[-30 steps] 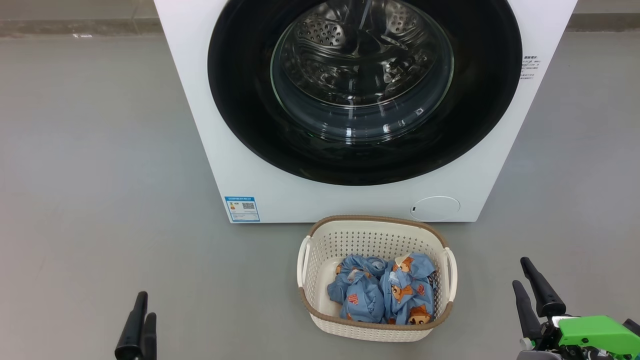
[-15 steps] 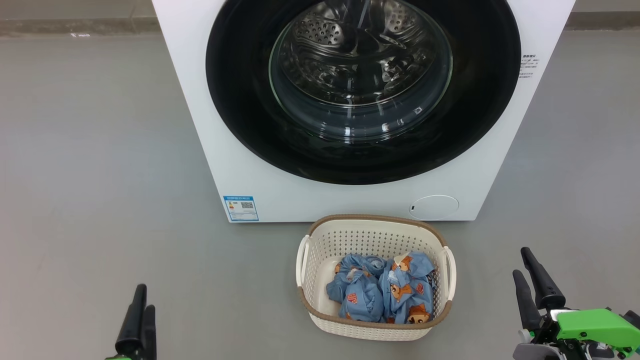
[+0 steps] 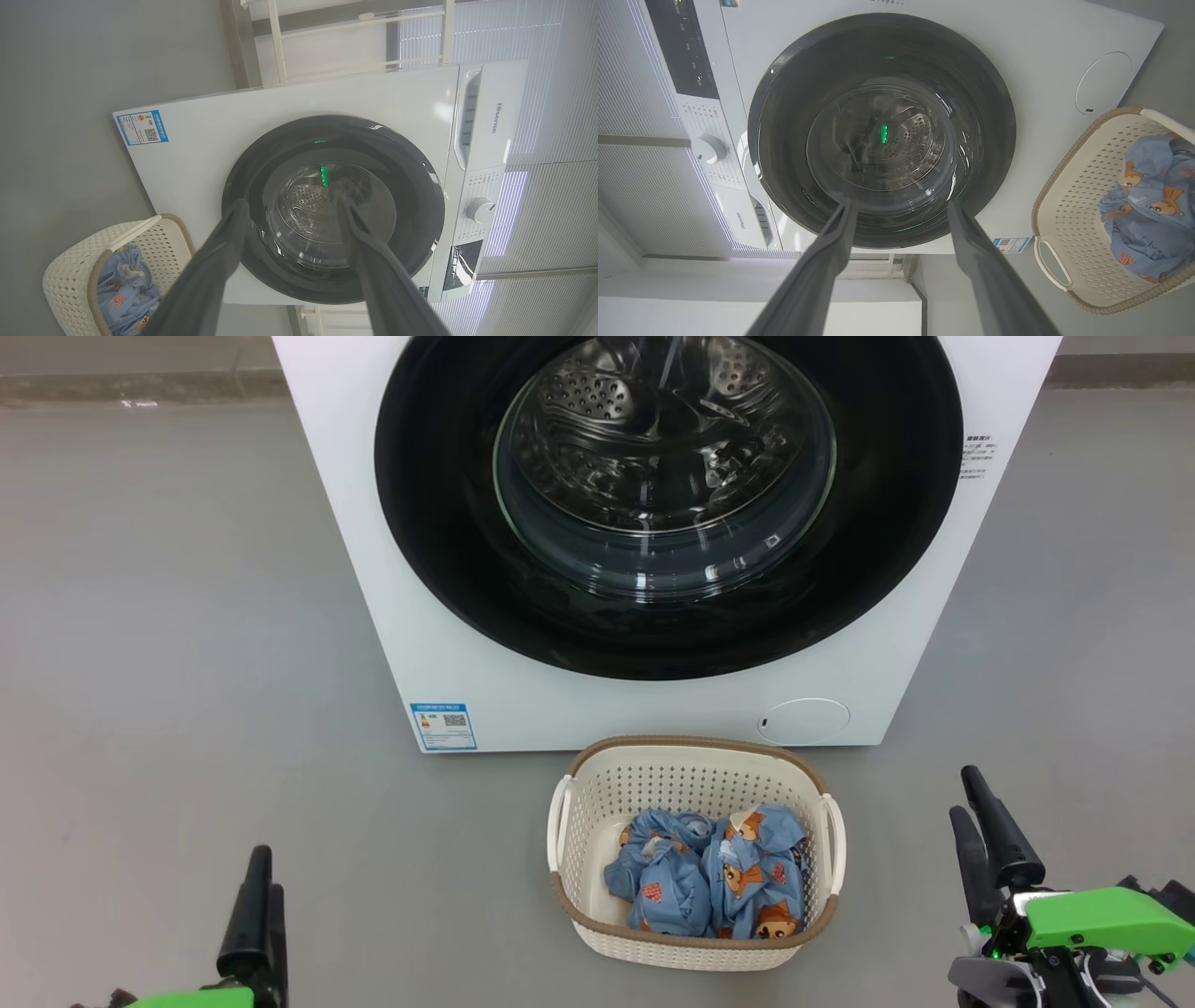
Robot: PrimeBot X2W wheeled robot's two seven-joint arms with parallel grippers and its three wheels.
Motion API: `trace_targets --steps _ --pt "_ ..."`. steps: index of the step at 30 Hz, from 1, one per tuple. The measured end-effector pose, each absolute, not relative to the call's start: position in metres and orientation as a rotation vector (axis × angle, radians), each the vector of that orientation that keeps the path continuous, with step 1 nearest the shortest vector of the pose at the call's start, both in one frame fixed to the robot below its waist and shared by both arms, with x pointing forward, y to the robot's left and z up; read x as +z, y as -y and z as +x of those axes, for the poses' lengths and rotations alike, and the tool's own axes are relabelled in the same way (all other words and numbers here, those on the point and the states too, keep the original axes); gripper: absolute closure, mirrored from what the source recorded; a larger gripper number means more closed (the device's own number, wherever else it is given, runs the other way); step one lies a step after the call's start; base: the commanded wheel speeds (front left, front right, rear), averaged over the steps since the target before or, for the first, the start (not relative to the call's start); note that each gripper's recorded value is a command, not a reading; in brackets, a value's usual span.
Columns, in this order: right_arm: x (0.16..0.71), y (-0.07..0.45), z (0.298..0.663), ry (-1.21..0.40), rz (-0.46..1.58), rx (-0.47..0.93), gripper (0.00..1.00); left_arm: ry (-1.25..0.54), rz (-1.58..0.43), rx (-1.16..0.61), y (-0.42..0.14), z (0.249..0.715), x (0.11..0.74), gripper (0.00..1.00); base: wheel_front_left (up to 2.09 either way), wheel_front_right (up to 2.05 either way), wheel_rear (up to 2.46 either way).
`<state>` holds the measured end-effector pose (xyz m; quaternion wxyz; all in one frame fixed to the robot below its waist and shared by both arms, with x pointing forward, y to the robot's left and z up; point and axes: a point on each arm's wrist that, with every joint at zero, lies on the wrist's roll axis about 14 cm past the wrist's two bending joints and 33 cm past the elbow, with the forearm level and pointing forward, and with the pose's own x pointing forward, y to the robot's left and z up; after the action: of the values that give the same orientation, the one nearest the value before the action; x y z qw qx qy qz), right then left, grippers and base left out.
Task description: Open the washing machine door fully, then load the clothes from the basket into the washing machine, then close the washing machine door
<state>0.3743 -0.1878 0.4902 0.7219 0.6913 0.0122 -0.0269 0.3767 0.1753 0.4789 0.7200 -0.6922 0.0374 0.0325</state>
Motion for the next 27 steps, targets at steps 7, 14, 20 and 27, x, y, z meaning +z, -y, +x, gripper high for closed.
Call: trace_targets --steps 7,14,20,27 --pt "0.503 0.189 0.379 0.002 1.449 -0.027 0.00 -0.057 -1.475 0.049 -0.175 0.382 0.489 0.00 0.00 0.00 0.00" --pt "0.507 0.189 0.379 0.015 1.365 -0.012 0.00 -0.050 -1.410 0.034 -0.173 0.384 0.492 0.00 0.00 0.00 0.00" --pt "0.514 0.185 0.382 0.030 1.293 0.015 0.00 -0.034 -1.313 0.017 -0.174 0.387 0.499 0.00 0.00 0.00 0.00" --pt "0.521 0.180 0.384 0.042 1.184 0.046 0.00 -0.034 -1.201 0.002 -0.170 0.388 0.500 0.00 0.00 0.00 0.00"
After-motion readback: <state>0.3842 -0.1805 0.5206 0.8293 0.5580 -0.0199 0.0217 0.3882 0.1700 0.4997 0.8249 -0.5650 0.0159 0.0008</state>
